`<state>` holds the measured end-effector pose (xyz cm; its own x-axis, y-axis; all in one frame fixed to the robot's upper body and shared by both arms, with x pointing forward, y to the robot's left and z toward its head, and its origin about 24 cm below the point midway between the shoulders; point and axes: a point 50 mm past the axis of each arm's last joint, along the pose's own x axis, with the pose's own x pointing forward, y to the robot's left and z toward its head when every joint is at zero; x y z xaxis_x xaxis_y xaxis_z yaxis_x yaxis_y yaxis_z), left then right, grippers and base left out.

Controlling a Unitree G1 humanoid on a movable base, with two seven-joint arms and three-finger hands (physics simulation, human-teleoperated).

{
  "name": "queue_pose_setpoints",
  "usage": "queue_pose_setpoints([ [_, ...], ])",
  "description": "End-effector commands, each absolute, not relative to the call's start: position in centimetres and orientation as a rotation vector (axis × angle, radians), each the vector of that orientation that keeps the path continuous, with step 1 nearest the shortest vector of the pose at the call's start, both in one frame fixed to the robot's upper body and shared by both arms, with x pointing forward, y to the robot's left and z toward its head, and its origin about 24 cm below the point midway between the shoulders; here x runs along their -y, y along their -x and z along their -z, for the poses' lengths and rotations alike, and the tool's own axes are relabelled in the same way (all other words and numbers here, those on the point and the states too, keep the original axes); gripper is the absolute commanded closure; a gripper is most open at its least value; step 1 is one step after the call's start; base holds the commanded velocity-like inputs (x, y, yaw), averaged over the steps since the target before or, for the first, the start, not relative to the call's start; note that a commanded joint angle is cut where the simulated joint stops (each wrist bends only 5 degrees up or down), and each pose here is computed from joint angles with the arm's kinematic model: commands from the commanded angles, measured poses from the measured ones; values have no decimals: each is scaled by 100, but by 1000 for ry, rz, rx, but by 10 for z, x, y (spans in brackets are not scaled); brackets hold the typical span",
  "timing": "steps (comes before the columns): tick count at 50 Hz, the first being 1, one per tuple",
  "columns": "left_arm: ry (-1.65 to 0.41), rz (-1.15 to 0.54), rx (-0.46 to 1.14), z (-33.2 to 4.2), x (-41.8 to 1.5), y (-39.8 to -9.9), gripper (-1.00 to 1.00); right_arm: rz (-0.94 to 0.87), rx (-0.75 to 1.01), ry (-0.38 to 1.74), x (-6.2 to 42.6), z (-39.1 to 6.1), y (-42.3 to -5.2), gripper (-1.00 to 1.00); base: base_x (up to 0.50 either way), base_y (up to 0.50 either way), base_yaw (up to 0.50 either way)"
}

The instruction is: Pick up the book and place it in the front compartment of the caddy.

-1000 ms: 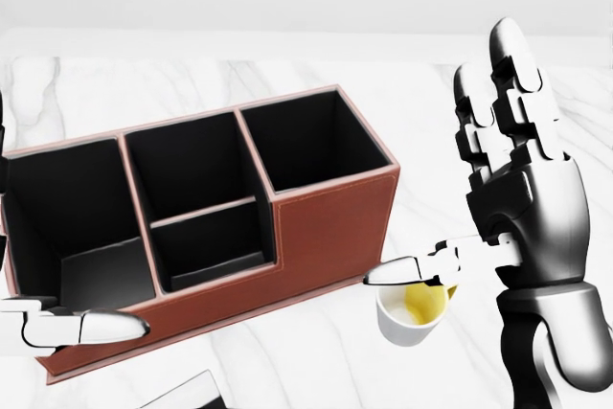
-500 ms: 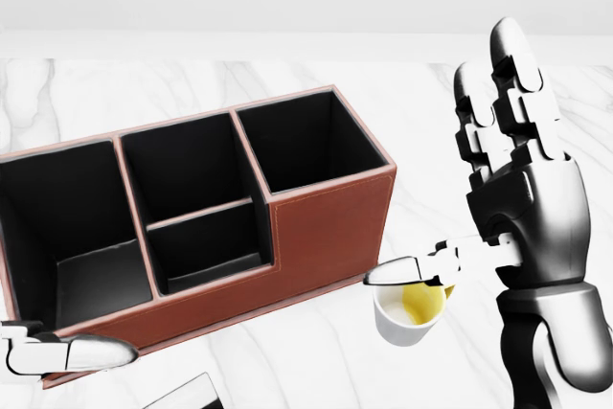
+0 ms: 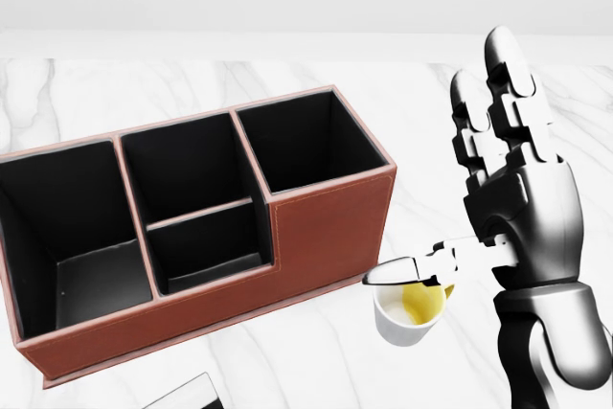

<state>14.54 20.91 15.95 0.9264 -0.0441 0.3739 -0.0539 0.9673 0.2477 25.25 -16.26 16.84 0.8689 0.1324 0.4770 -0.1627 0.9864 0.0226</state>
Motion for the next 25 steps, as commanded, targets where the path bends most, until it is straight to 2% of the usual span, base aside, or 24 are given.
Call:
queue_pose_setpoints([
  [1,-290,-22,279,-149,-214,-124,-100,-152,478,-66,164,-165,-255,-100,0,0,0],
  [25,-244,-96,35,-111,-219,-109,-100,-153,454,-77,161,-160,-258,-100,0,0,0],
])
